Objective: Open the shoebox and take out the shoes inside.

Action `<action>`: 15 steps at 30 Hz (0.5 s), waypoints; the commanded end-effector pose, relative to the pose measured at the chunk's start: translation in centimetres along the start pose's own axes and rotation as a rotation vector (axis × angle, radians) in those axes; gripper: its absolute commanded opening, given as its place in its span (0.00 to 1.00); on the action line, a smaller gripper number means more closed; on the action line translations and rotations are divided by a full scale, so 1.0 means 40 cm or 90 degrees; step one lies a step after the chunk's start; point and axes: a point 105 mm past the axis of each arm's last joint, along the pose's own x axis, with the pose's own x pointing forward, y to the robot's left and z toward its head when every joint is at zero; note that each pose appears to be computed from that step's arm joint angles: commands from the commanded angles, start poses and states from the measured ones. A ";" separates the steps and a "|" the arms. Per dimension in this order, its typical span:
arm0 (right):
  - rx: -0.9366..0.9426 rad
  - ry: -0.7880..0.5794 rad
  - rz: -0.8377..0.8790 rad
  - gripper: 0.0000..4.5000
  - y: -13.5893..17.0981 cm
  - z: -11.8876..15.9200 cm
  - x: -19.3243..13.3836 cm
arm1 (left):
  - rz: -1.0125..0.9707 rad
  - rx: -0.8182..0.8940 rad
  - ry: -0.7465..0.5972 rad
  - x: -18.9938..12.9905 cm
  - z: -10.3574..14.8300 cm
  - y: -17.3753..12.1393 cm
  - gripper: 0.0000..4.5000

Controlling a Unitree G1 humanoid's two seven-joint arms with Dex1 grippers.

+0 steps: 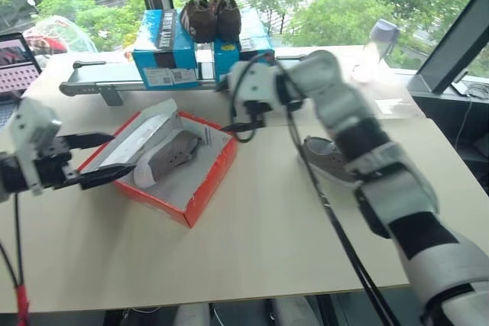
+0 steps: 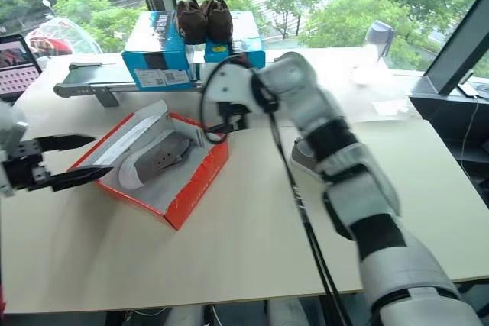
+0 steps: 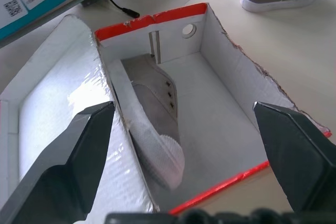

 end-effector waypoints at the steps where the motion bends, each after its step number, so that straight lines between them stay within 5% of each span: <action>1: -0.071 0.007 0.000 0.99 0.001 0.013 0.045 | 0.031 0.023 -0.021 -0.037 0.033 -0.023 1.00; 15: -0.108 0.094 -0.101 0.99 -0.005 -0.026 0.128 | 0.066 0.010 -0.026 -0.063 0.036 -0.055 1.00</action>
